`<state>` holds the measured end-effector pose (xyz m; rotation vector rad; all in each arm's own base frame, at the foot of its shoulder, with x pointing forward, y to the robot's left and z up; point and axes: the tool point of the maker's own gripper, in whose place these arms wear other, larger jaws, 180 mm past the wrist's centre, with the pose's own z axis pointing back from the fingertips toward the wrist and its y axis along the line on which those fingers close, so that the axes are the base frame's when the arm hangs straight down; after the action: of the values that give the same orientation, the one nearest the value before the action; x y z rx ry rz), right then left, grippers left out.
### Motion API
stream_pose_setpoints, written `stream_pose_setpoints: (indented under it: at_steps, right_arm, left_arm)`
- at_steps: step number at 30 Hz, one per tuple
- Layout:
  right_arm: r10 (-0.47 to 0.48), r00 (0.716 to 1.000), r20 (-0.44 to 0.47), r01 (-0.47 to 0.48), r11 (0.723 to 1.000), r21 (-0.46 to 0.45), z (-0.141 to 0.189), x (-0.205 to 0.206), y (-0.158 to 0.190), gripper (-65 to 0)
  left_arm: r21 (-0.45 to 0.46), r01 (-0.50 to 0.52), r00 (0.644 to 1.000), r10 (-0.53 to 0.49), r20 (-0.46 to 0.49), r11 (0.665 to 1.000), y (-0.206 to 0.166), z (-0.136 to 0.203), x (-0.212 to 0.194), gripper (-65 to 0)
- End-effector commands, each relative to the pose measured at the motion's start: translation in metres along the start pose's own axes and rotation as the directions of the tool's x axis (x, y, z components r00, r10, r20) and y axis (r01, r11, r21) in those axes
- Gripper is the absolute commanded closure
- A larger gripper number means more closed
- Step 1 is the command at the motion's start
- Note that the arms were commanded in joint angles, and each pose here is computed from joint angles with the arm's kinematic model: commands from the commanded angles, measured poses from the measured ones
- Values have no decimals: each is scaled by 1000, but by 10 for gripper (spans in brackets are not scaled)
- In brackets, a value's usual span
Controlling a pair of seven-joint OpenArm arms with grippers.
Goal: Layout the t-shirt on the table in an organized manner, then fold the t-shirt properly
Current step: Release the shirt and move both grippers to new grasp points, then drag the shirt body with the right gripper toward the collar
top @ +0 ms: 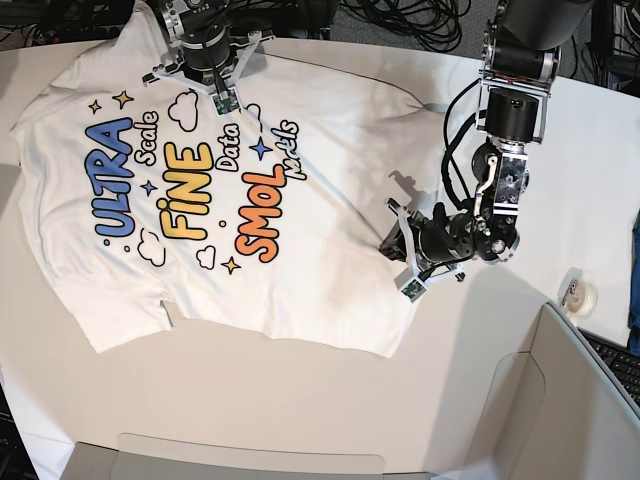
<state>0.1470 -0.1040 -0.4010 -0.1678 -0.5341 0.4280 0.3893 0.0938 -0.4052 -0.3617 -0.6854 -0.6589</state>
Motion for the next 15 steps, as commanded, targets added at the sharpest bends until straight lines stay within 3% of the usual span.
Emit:
stream_pose_setpoints:
  at_steps: [1, 6, 12, 15]
  right_arm:
    - [35, 995, -99, -29, 998, 53, 3, -24, 11, 0]
    - [110, 989, -99, -98, 989, 114, 6, -29, 22, 0]
    - [134, 988, -76, -123, 983, 134, 8, -22, 25, 0]
    - [147, 989, -19, -141, 975, 171, 9, -2, 42, 0]
  left_arm:
    - [43, 12, 999, -10, -42, 999, 13, 3, -6, 0]
    - [45, -18, 999, 16, 40, 999, 21, -1, 7, 0]
    - [41, -26, 997, 23, 67, 999, 20, -2, 12, 0]
    - [54, 26, 996, -31, 89, 998, 18, 7, 30, 0]
